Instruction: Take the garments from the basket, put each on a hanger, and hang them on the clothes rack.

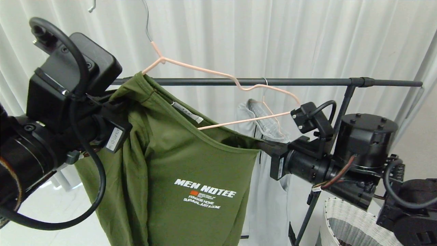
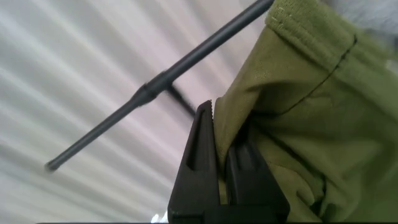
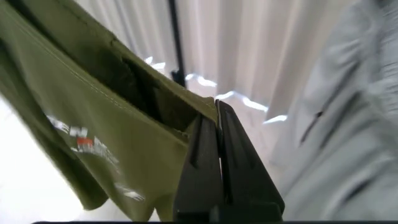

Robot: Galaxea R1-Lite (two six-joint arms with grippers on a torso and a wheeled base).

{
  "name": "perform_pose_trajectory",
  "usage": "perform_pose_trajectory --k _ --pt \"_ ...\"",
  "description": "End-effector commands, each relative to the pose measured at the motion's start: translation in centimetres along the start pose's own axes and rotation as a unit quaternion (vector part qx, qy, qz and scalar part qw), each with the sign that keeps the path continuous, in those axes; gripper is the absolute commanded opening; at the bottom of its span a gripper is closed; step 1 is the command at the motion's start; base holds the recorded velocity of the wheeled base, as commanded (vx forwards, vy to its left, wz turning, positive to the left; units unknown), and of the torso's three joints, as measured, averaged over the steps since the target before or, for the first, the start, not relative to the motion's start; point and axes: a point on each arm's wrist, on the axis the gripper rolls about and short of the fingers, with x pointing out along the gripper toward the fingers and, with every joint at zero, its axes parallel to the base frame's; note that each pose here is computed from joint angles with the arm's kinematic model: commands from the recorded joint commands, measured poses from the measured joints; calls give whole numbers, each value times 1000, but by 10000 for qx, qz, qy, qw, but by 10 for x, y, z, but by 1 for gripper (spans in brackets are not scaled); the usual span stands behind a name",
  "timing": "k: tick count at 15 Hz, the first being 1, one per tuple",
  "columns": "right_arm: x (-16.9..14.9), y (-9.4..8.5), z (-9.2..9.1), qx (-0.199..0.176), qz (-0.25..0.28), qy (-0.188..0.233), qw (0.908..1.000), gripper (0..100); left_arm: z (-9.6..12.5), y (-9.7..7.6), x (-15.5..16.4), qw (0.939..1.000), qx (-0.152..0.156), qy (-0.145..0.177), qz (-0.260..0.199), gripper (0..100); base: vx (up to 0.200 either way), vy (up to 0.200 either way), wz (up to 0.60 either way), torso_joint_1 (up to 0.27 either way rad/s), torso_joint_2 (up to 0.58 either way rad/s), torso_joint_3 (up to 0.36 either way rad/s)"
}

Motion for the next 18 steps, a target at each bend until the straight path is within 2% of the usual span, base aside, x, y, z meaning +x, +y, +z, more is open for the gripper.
perform_pose_trajectory --k 1,3,5,8,13,14,16,18 --pt "-14 -3 20 2 -37 -354 9994 0 -5 2 -4 10000 39 51 54 0 0 0 0 0 0 0" --pt "-20 -4 28 -13 -50 -495 9988 0 -9 0 -3 9997 142 172 59 0 0 0 0 0 0 0" --pt "-24 -6 34 -12 -90 -601 9982 0 -17 -2 -3 9983 459 336 81 0 0 0 0 0 0 0" --pt "-33 -12 44 -29 -197 -792 9967 0 -21 0 -1 9975 543 432 146 0 0 0 0 0 0 0" --pt "-40 -11 50 -40 -176 -897 9958 0 -28 -3 0 9963 632 574 124 0 0 0 0 0 0 0" --pt "-40 -10 52 -54 -105 -918 9957 0 -29 -4 1 9958 678 599 110 0 0 0 0 0 0 0" --pt "-39 -8 63 -100 33 -1054 9944 0 -36 -10 1 9929 961 694 -8 0 0 0 0 0 0 0" --pt "-41 -4 73 -113 112 -1082 9940 0 -39 -14 3 9918 1028 760 -76 0 0 0 0 0 0 0"
